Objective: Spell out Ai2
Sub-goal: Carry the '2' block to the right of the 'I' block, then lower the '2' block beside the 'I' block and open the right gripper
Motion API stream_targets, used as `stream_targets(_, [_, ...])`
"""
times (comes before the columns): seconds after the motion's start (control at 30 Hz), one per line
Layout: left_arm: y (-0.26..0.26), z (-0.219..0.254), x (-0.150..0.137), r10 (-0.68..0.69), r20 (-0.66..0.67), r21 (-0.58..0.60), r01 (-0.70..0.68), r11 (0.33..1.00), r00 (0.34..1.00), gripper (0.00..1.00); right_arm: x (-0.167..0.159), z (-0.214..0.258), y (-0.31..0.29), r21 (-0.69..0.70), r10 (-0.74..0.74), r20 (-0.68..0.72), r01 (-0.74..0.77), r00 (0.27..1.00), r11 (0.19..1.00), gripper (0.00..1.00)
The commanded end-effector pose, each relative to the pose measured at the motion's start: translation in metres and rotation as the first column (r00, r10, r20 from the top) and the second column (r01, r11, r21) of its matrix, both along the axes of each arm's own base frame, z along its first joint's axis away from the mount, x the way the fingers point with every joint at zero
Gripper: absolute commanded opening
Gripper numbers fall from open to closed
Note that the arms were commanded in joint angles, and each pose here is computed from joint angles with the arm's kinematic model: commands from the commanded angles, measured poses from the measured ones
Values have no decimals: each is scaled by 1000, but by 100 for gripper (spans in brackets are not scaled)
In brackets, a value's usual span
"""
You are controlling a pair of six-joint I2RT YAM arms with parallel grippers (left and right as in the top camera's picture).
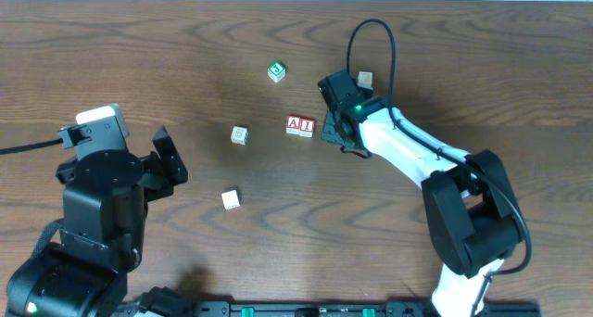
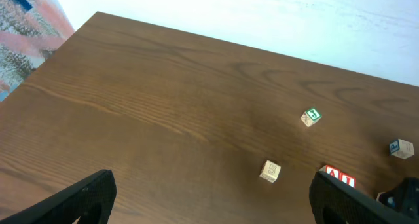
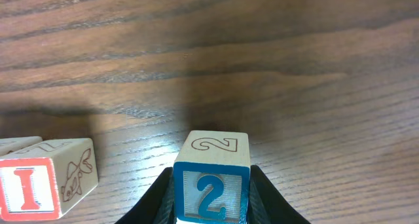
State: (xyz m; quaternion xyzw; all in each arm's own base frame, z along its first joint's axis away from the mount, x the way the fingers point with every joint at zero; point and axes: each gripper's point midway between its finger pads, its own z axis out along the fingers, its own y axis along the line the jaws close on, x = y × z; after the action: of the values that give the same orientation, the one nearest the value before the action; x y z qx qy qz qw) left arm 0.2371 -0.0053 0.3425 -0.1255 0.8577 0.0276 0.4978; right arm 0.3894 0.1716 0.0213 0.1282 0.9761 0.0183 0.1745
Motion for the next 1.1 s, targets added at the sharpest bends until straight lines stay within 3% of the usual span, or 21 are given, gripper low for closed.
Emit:
stream_targets(0.0, [3,3,-1,8,5,20,-8,1000,1000,95,7,6,9,-2,47,18,-47,999,999,14])
stream_targets(1.07, [3,3,-1,8,4,20,-8,1000,1000,95,7,-2,33,35,87,28,-88,996,995,20])
